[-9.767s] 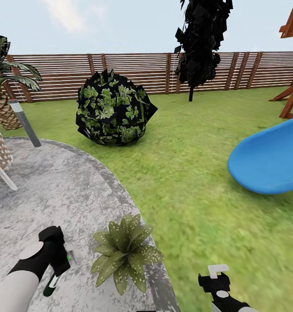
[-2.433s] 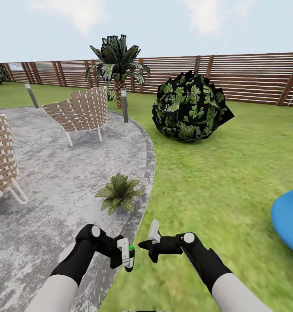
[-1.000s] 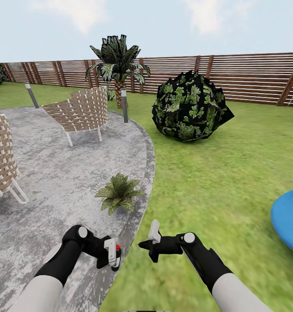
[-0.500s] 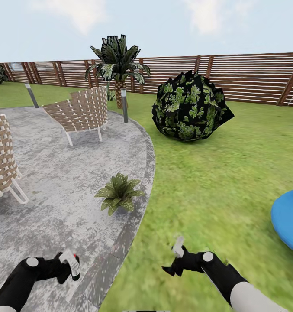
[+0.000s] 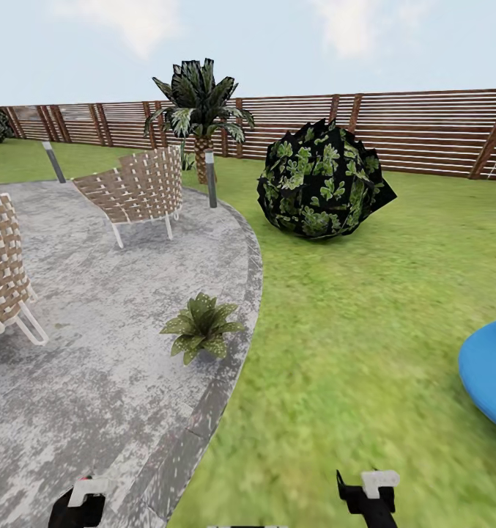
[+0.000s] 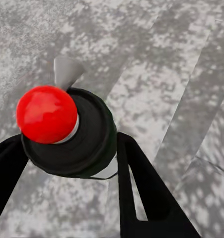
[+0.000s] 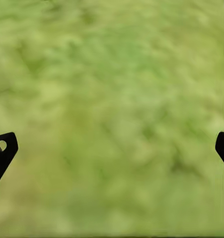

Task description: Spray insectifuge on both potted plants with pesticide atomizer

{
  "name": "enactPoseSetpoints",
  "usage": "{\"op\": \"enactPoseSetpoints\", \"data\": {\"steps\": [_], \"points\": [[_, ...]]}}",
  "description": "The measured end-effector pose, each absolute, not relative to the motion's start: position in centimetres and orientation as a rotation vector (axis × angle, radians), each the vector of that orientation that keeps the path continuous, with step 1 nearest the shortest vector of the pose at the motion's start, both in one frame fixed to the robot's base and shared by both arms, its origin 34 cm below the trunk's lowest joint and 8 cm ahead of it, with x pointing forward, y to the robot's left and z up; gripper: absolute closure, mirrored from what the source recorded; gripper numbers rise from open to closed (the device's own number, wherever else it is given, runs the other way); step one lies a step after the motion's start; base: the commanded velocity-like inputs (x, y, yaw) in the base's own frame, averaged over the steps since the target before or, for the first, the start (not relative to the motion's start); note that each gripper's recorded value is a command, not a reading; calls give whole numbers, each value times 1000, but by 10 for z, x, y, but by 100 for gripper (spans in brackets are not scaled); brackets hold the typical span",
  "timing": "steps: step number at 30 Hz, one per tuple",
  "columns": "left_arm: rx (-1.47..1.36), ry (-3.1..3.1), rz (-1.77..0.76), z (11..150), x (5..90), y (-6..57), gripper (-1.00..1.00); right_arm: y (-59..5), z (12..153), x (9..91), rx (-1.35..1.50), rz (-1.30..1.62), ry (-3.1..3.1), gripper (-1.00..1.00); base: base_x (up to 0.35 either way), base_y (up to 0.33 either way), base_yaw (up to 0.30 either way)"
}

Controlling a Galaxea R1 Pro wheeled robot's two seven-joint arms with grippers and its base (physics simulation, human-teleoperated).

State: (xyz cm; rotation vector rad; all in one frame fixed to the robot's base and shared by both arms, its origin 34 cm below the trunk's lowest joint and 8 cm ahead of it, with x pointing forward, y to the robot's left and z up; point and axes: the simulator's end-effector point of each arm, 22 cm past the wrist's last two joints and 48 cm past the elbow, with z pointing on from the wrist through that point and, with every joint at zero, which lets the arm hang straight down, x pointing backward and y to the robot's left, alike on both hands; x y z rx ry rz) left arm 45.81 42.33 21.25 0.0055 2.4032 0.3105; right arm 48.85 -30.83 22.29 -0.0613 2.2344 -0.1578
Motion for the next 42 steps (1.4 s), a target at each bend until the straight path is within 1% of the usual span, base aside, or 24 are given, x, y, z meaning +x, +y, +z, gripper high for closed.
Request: {"op": "enactPoseSetpoints", "data": {"steps": [2,4,13,16,24,42], "points": [[-1,2397,328,213,452,431,100,-307,223,488,-50,-156,2234,-100,0,0,0],[-78,2381,339,216,450,440,100,-306,222,487,-51,-154,2237,-100,0,0,0],[-79,2391,337,213,442,439,100,-301,220,485,-59,-145,2243,-100,0,0,0],[-80,2392,337,213,442,439,100,-289,218,483,-56,-126,2249,-100,0,0,0],[-80,2393,334,212,441,437,100,-285,203,446,-58,-119,2303,-100,0,0,0],[-77,2393,346,213,439,444,100,-285,203,445,-58,-119,2304,-100,0,0,0]]}}
